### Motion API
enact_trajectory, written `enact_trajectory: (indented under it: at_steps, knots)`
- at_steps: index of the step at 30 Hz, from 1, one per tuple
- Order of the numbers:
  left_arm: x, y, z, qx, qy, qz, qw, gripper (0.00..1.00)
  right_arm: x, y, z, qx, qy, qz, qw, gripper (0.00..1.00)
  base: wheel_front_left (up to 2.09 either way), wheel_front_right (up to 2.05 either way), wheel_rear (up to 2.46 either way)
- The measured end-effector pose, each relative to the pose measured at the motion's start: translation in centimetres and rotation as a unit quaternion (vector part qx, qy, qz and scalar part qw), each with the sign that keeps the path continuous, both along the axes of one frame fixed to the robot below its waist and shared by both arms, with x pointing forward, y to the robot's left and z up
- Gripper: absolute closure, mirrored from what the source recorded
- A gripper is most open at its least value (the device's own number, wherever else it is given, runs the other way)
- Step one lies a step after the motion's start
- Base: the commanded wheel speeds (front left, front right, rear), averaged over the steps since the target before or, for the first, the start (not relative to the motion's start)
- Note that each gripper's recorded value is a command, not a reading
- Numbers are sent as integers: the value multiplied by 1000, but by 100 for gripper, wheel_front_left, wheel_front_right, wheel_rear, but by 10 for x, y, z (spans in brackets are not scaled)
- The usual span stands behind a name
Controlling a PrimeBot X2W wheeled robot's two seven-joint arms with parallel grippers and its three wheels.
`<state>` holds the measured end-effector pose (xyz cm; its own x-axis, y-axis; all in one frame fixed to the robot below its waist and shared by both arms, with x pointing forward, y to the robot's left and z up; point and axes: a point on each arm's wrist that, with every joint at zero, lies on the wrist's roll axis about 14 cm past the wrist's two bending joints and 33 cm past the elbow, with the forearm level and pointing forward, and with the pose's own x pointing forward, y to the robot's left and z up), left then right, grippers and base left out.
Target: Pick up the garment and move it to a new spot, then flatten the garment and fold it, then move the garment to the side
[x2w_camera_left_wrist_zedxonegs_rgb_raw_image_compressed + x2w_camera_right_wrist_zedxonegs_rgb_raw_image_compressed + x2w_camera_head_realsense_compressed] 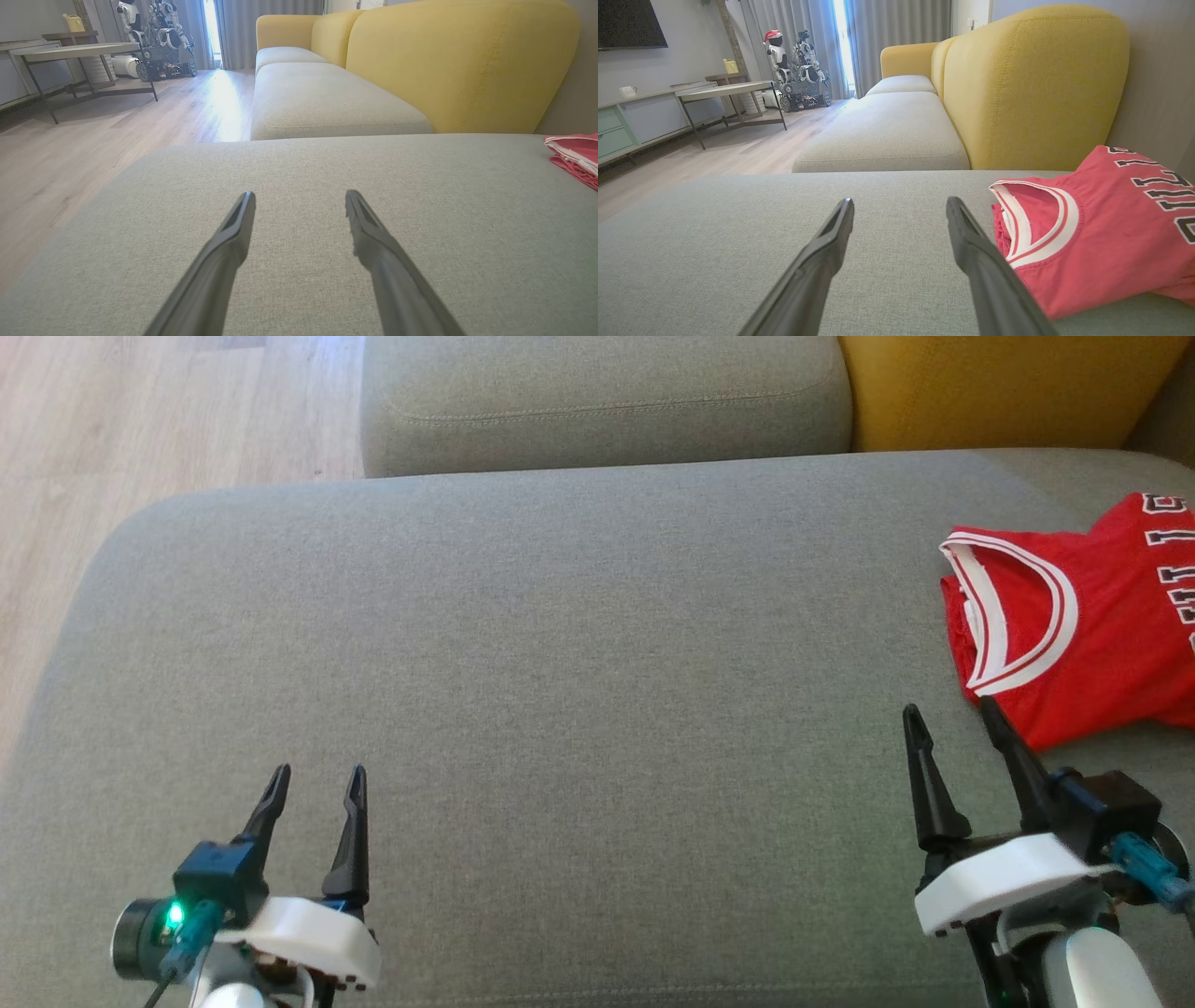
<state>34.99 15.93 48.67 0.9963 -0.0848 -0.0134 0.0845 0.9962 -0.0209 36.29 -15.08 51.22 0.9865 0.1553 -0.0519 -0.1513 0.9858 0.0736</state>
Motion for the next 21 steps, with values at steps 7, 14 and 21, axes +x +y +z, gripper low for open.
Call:
enact_trajectory:
  at_steps: [7, 14, 21]
  knots:
    - [-1, 0, -1, 3, 2, -2, 1000, 0, 1, 1, -1, 1, 2, 1, 1000, 0, 0, 0, 0]
    - [-2, -1, -3, 4, 5, -6, 1000, 0, 1, 2, -1, 4, 3, 3, 1000, 0, 0, 0, 0]
    - [-3, 0, -4, 6, 6, -5, 1000, 0, 2, 3, -2, 5, 4, 5, 1000, 0, 0, 0, 0]
